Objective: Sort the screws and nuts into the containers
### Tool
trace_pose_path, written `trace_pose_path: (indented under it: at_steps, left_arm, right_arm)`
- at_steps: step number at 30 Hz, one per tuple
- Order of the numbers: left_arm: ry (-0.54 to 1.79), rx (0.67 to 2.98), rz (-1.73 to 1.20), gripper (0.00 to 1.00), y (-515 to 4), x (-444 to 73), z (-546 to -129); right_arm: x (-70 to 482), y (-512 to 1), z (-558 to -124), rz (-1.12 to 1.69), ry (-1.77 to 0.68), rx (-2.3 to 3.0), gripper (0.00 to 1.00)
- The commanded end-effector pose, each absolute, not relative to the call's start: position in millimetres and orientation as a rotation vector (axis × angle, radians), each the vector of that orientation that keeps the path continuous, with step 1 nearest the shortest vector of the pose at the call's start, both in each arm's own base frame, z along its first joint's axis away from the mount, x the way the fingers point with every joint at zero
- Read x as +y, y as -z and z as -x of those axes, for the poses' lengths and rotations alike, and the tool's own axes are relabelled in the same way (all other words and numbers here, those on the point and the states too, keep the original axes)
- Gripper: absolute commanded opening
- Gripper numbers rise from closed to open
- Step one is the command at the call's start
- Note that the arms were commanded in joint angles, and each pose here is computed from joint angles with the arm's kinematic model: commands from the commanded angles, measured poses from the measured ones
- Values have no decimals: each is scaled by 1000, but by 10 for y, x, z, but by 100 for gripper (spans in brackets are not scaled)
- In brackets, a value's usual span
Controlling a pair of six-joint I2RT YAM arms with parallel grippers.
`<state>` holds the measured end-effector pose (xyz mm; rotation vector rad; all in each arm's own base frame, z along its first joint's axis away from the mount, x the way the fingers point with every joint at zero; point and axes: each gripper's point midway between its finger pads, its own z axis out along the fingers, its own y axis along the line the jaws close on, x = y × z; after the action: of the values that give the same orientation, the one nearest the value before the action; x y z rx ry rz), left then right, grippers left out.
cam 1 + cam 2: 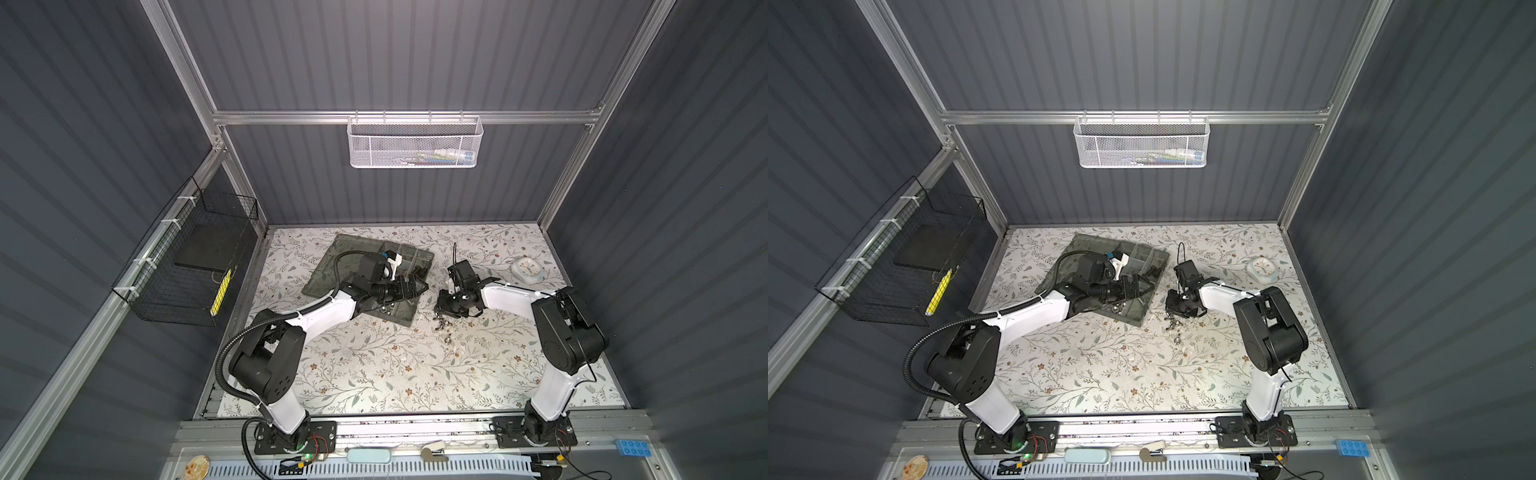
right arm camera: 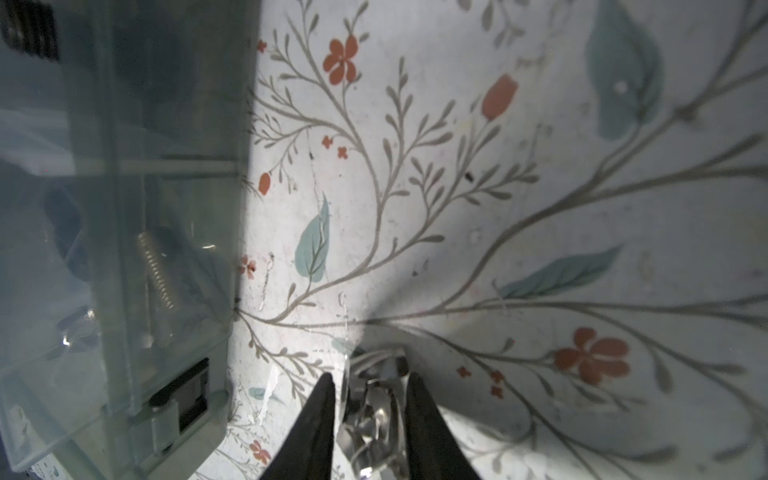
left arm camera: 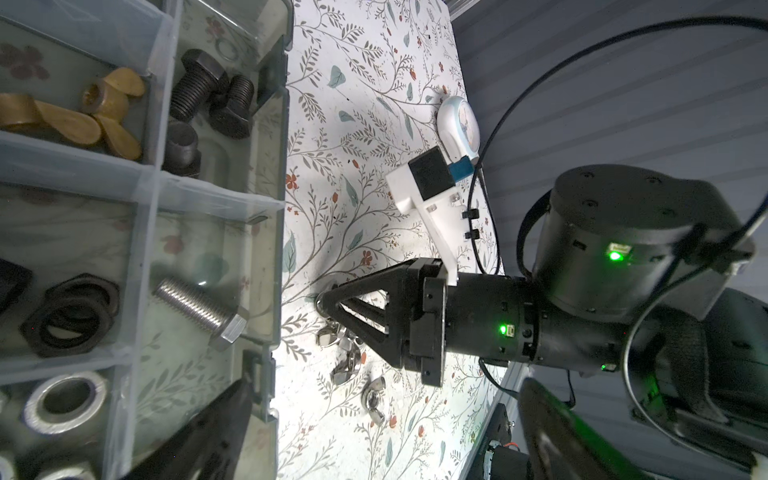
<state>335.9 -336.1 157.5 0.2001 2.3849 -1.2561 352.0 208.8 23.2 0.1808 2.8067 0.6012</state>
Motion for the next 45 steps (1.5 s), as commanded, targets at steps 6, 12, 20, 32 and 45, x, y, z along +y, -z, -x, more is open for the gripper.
trace_pose_path:
  at_steps: [6,12,20,32,45]
  left_arm:
    - [1237,2395,-224,100,-1550,-3371,-3369]
    - [1237,2392,-225,100,-1567,-3367,-3370]
    - [1235,2398,-223,100,-1543,-3370,-3374]
    - [1235,2395,-227,100,-1555,-3371,-3374]
    - [1236,2391,-227,100,-1572,-3369,-3373]
  right_arm:
    - [1902,-199,-3521,-207,-492,2826,28]
    - [1768,-203,-3560,-236,-469,2822,28]
    - [1802,-285,-3556,-223,-513,2800,33]
    - [1924,-306,-3593,-192,-530,2787,34]
    - [1838,-268,-3678,-198,-419,2804,24]
